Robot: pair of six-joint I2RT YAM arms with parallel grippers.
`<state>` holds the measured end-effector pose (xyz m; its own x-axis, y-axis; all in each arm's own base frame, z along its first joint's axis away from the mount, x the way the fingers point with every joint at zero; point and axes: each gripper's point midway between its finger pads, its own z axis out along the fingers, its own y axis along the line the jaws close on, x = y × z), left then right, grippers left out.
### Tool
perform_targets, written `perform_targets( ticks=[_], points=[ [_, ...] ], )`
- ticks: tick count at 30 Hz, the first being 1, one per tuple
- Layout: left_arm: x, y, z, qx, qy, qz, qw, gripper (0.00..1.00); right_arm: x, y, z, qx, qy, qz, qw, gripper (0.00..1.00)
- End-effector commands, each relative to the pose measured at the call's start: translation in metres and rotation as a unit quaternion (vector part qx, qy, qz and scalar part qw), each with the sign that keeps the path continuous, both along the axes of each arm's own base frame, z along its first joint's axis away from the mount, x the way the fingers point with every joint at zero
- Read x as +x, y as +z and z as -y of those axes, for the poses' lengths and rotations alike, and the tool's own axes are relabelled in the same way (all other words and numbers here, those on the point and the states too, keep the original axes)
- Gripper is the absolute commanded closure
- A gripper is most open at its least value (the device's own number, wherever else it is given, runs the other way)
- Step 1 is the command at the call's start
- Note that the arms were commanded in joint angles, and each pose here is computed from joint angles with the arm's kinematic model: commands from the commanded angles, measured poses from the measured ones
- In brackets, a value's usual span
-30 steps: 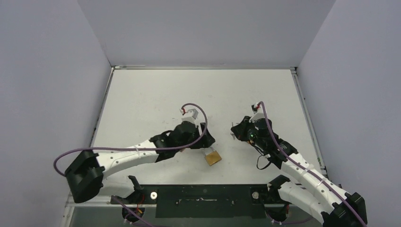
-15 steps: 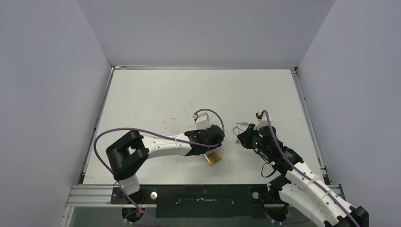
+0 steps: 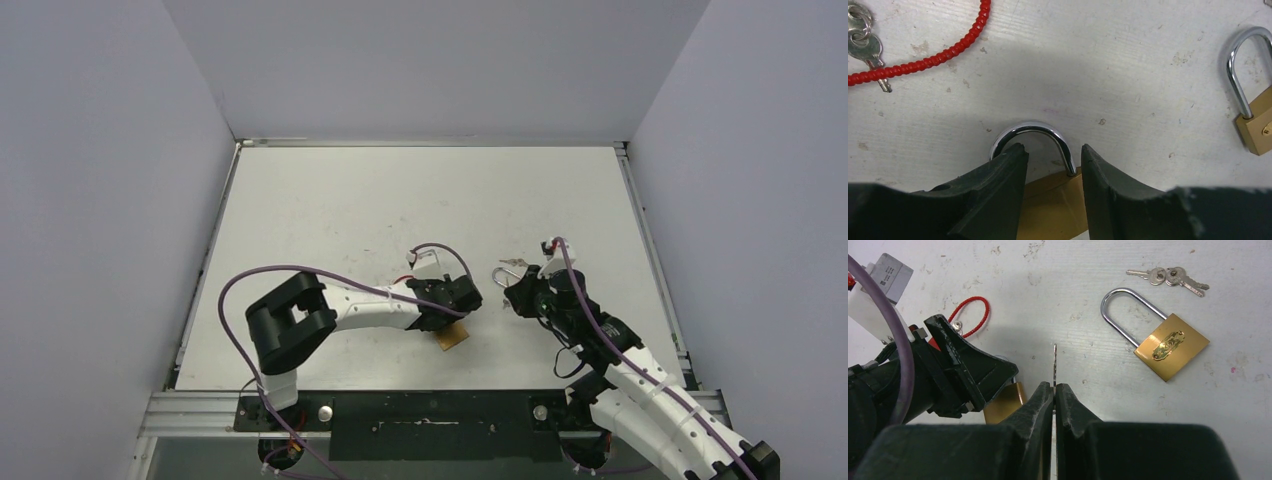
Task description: Unlock with the key
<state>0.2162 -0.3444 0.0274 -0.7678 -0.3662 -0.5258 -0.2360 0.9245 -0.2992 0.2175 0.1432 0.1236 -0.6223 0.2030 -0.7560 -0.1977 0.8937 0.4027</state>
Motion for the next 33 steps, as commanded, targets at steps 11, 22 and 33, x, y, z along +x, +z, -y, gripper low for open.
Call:
perform_targets(
  ticks=[11, 22, 33],
  points=[
    [0.04, -0.027, -0.026, 0.143, 0.026, 0.004, 0.989, 0.62, 0.016, 0.011, -0.004, 0.005, -0.005, 0.024, 1.0, 1.0],
    [0.042, -0.055, -0.018, 0.131, -0.051, -0.06, 0.988, 0.66, 0.02, 0.015, 0.02, 0.001, -0.082, 0.035, 0.996, 1.0],
    [0.033, -0.073, -0.021, 0.125, -0.055, -0.097, 0.986, 1.0, 0.017, 0.029, 0.046, 0.01, -0.153, 0.06, 0.986, 1.0]
  ],
)
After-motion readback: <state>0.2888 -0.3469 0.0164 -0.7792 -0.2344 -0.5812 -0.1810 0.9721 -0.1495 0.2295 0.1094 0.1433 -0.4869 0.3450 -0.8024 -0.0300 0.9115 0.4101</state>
